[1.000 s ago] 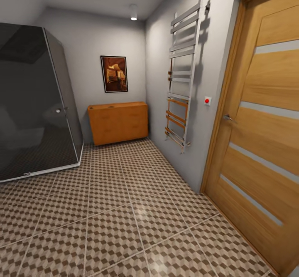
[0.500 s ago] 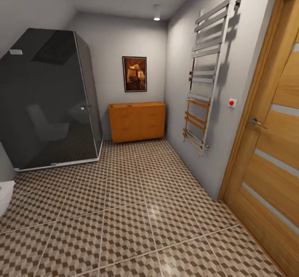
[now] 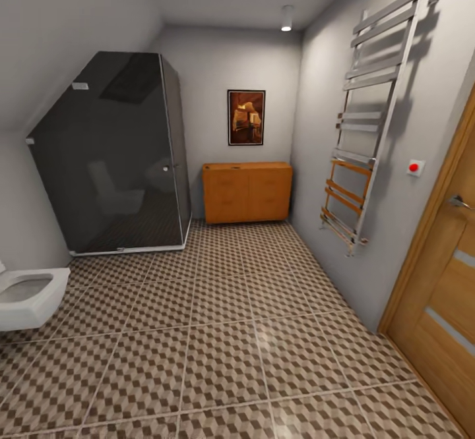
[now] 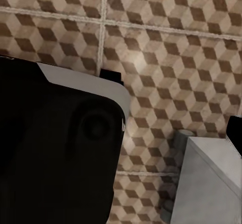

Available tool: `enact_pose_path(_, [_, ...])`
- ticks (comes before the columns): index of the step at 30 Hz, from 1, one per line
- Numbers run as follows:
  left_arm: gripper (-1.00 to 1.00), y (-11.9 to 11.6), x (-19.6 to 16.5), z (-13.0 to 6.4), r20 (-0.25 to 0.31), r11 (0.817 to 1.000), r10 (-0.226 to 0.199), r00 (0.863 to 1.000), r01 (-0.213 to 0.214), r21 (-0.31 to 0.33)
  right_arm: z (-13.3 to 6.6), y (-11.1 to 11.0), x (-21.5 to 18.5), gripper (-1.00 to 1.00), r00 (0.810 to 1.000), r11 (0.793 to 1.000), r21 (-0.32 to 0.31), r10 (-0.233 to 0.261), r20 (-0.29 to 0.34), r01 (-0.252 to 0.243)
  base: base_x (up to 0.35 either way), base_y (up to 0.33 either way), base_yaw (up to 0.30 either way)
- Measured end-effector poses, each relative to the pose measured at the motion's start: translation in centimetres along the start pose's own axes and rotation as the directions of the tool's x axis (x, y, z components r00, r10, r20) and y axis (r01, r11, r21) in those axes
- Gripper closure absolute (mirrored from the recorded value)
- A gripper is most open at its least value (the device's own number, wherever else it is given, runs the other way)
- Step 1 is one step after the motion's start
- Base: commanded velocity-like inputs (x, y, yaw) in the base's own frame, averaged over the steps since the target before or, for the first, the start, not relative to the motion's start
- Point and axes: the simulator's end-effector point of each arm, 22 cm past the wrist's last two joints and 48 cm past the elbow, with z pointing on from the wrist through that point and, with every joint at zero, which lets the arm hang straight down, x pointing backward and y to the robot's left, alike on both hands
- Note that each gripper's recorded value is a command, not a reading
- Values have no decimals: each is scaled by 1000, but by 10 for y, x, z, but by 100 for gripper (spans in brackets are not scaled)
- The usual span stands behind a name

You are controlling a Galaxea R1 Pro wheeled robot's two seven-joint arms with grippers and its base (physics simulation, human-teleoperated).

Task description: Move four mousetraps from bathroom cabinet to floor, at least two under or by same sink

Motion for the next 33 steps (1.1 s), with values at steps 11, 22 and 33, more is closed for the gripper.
enact_pose_path(11, [-100, 0, 0, 0, 0, 1000, 0, 1000, 0, 2, 0, 0, 0, -100, 1000, 1000, -2, 0, 1, 0, 124, 0, 168])
enact_pose_path(22, [-100, 1, 9, 0, -41, 1000, 3, 999, -3, 3, 0, 0, 0, -100, 1000, 1000, -3, 1, 1, -1, 298, 0, 18])
enact_pose_path(33, [-100, 1, 10, 0, -47, 1000, 4, 999, -4, 5, 0, -1, 0, -100, 1000, 1000, -2, 1, 2, -1, 318, 0, 2])
